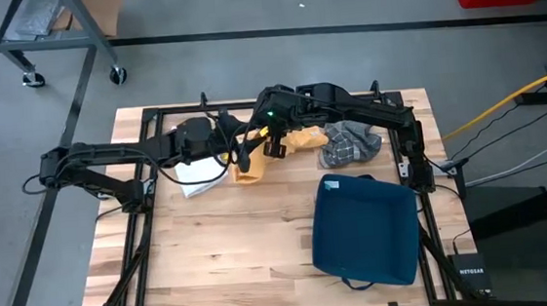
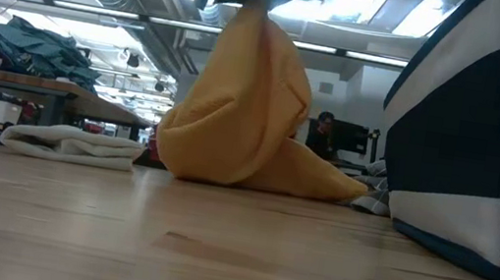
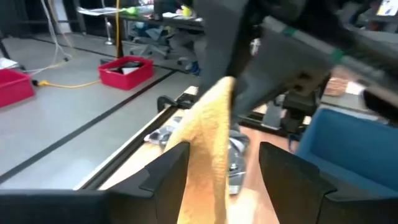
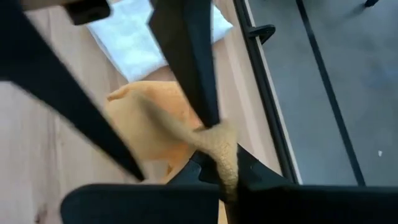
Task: Fold towel
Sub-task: Fold the yellow towel
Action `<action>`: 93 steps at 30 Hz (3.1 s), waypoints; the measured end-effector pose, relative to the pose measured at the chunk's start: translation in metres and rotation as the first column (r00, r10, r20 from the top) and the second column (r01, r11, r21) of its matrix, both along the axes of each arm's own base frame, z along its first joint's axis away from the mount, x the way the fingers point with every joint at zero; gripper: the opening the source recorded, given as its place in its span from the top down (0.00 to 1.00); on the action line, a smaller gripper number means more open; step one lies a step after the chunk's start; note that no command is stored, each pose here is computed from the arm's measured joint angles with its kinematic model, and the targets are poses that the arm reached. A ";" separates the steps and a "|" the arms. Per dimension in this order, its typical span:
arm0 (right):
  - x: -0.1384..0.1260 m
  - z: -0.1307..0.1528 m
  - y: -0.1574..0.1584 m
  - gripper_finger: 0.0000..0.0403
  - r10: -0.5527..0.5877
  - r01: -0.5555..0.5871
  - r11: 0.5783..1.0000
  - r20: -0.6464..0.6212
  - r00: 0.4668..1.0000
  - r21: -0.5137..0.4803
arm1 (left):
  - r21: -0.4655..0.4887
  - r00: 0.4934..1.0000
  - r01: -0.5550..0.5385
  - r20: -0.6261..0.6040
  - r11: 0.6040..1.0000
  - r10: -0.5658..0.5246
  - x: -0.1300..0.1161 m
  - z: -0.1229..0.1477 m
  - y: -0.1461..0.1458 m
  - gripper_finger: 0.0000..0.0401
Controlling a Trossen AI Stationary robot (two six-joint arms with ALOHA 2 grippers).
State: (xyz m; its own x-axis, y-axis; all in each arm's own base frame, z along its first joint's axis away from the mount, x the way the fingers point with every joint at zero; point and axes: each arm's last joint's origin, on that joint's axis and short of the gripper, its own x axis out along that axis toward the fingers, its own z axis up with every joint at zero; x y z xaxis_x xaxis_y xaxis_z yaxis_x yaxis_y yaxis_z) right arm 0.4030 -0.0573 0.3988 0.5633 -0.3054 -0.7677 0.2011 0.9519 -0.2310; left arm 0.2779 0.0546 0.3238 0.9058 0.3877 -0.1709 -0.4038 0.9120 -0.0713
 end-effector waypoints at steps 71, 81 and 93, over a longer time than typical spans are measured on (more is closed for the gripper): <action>-0.014 -0.008 0.003 0.64 0.197 -0.171 0.967 -0.135 0.971 0.187 | 0.068 0.842 0.389 -0.432 0.919 -0.325 -0.053 0.082 -0.002 1.00; 0.001 0.001 0.006 0.64 0.163 -0.181 0.932 0.084 0.983 0.313 | 0.032 0.838 0.284 -0.493 0.958 -0.232 -0.043 0.044 -0.001 1.00; 0.011 0.007 0.002 0.64 0.085 -0.134 0.955 0.186 0.979 0.266 | 0.049 0.868 0.289 -0.435 0.956 -0.241 -0.036 0.036 -0.004 1.00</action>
